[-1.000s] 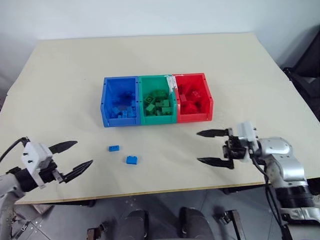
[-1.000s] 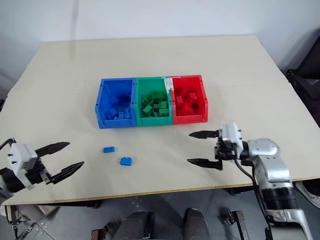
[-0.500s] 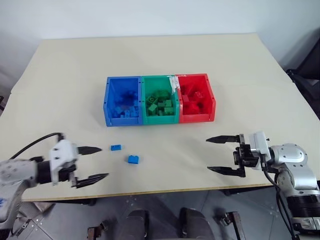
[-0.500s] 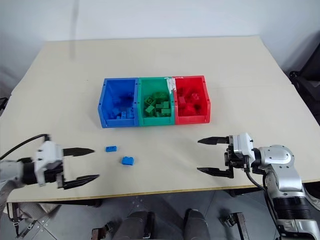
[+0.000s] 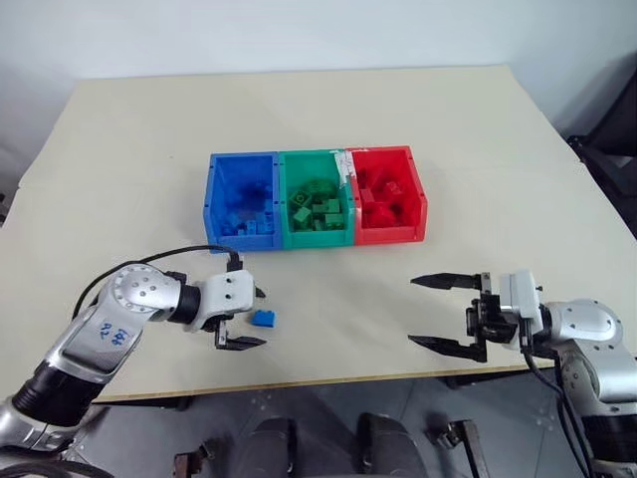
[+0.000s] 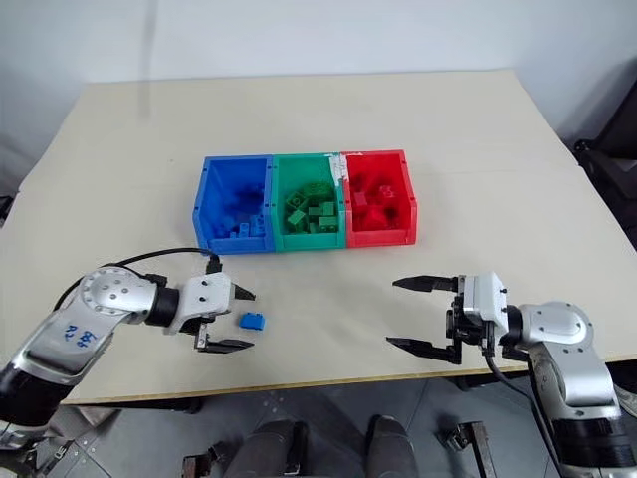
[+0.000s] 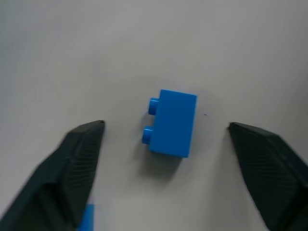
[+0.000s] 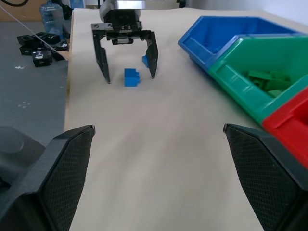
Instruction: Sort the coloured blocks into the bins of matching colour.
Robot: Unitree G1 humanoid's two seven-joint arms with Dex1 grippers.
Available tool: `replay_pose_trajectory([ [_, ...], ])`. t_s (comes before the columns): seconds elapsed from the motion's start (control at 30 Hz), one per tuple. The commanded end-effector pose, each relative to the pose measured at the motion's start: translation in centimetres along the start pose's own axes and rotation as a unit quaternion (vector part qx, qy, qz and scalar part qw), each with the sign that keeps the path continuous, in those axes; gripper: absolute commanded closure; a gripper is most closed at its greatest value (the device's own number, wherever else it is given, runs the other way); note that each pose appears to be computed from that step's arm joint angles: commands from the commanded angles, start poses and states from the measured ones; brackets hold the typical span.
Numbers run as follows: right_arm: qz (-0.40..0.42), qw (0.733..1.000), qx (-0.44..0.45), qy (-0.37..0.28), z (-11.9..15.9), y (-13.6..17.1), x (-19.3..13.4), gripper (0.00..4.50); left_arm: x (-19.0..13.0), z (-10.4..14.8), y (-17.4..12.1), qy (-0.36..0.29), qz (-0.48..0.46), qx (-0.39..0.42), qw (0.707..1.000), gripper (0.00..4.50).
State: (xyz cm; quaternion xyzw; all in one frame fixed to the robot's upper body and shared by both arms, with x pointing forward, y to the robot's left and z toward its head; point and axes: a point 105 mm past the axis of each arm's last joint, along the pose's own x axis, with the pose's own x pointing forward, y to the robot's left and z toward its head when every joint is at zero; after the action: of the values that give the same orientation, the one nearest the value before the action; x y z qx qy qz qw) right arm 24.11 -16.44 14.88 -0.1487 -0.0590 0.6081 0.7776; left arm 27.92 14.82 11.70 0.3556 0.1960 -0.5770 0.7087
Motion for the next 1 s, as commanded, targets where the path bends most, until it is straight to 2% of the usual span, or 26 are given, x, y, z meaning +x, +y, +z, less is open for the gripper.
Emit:
replay_pose_trajectory([
  [0.03, -0.017, 1.0, -0.023, -0.006, 1.3, 0.0, -0.5, 0.0, 0.2, -0.2, 0.2, 0.006, -0.007, 0.002, 1.0, 1.55],
  [0.2, -0.024, 1.0, -0.021, -0.003, 1.4, 0.3, -0.8, 0.0, 0.6, -0.5, -0.4, 0.001, -0.024, -0.004, 1.0, 3.02],
  [0.23, -0.024, 0.999, -0.021, -0.003, 1.4, 0.4, -0.8, 0.0, 0.6, -0.7, -0.5, 0.003, -0.024, -0.004, 1.0, 3.46],
  [0.27, -0.025, 0.999, -0.021, -0.003, 1.5, 0.4, -0.8, 0.0, 0.6, -0.8, -0.5, 0.003, -0.023, -0.004, 1.0, 3.59],
  [0.4, -0.039, 0.999, -0.022, -0.02, 2.1, 0.1, -0.6, 0.0, 0.2, -0.4, 0.0, -0.029, -0.004, -0.01, 1.0, 3.59],
  [0.57, -0.092, 0.993, -0.017, -0.077, 4.0, -0.9, -0.1, 0.0, -2.2, 1.6, 1.8, -0.136, 0.054, -0.047, 0.988, 3.59],
  [0.67, -0.139, 0.984, -0.015, -0.111, 5.0, -1.8, -0.2, 0.0, -4.7, 2.1, 4.4, -0.194, 0.138, -0.096, 0.967, 3.59],
  [0.77, -0.174, 0.976, -0.013, -0.131, 5.4, -2.3, -0.4, 0.0, -7.0, 3.5, 7.7, -0.259, 0.22, -0.126, 0.932, 3.59],
  [0.83, -0.18, 0.975, -0.016, -0.13, 5.5, -2.4, -0.4, 0.0, -7.5, 4.2, 10.2, -0.277, 0.267, -0.146, 0.911, 3.59],
  [0.9, -0.18, 0.975, -0.017, -0.128, 5.4, -2.6, -0.2, 0.0, -7.4, 4.5, 11.9, -0.276, 0.292, -0.154, 0.903, 3.59],
  [1.0, -0.178, 0.975, -0.022, -0.13, 5.5, -2.9, 0.1, 0.0, -5.8, 4.7, 13.5, -0.242, 0.301, -0.142, 0.911, 3.59],
])
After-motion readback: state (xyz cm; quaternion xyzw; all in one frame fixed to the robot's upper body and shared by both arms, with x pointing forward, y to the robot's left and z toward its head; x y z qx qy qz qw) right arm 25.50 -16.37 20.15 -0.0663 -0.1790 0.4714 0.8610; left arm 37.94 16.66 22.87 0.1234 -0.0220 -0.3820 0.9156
